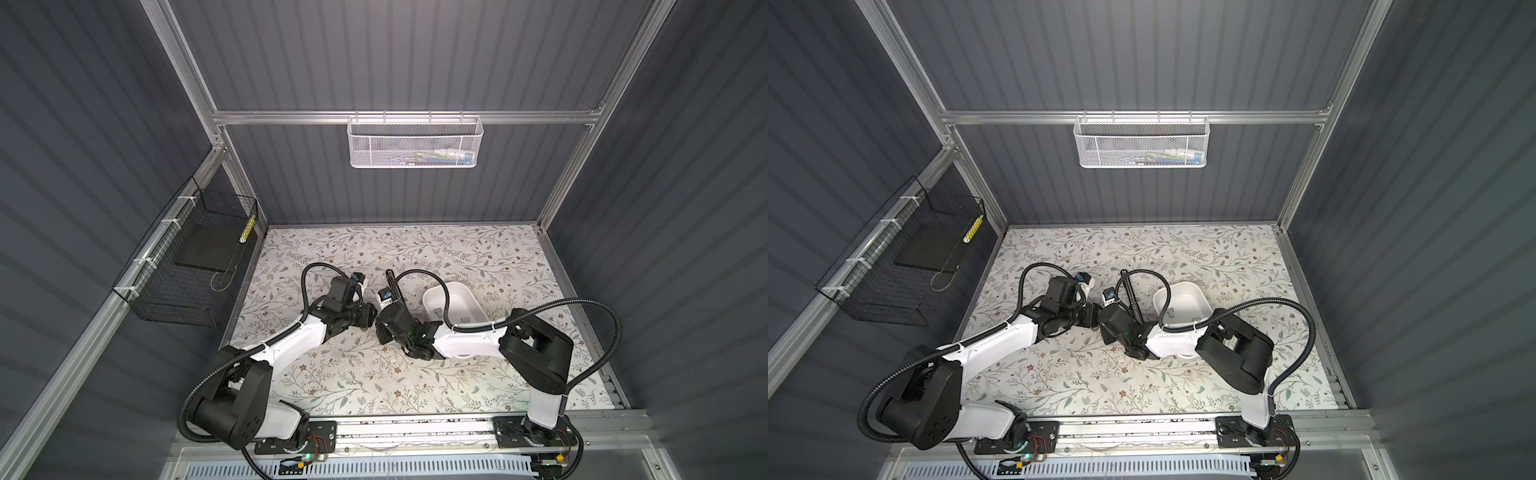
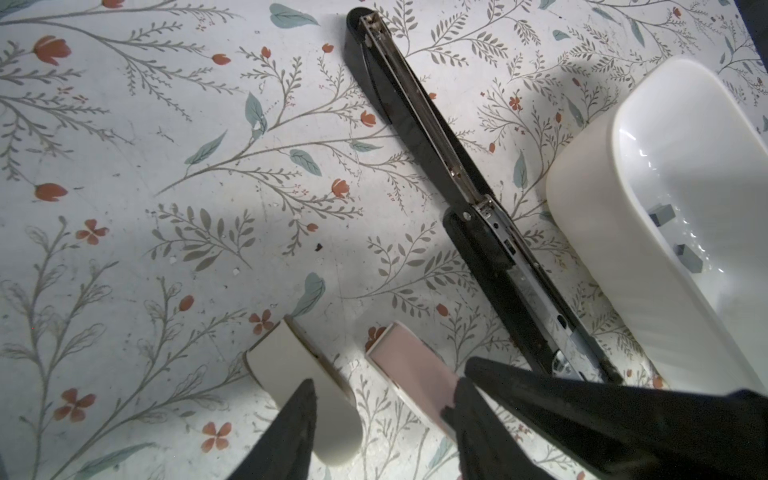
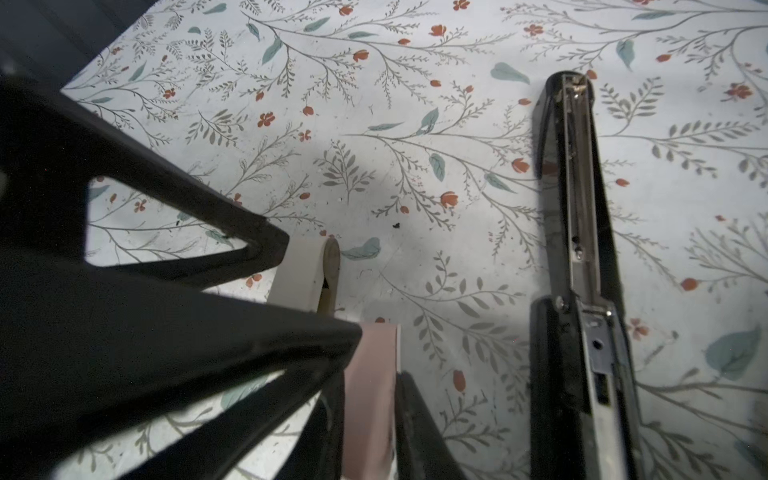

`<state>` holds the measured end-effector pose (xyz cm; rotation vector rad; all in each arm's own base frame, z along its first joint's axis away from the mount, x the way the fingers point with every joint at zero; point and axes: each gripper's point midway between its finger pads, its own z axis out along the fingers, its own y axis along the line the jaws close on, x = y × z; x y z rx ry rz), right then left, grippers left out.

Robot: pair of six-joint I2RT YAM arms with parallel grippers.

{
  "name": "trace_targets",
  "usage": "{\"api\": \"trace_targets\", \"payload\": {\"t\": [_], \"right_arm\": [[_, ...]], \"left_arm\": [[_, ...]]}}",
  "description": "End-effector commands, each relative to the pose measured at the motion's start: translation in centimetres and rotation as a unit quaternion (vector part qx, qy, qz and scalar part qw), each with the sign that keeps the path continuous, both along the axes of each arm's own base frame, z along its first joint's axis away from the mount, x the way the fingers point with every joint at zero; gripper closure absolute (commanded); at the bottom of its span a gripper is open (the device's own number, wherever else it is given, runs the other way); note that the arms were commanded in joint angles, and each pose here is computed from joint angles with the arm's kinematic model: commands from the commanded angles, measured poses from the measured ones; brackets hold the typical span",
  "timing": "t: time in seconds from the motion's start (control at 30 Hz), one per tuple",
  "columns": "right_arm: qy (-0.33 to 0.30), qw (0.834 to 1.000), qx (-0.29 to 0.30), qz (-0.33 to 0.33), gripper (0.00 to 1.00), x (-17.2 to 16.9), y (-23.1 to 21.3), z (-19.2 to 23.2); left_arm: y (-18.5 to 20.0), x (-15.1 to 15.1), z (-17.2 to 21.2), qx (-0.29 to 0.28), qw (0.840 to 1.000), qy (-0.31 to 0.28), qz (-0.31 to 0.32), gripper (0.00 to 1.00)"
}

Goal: Load the staples into the stapler

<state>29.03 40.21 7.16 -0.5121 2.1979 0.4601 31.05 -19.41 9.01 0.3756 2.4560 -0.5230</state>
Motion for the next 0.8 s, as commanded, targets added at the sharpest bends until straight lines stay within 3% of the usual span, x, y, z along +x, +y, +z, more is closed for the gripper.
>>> {"api": "trace_targets", "payload": {"t": [0.0, 0.77], "right_arm": [[0.005, 1.000, 0.001, 0.000, 0.75, -0.2, 0.0, 0.2], [0.047, 0.999, -0.022, -0.012, 0.72, -1.7, -2.0, -4.4]], "left_arm": [[-0.3, -0.3, 0.2, -0.001, 1.000, -0.001, -0.013, 0.46], [-0.1, -0.1, -0.1, 0.007, 1.000, 0.001, -0.007, 0.46]]}}
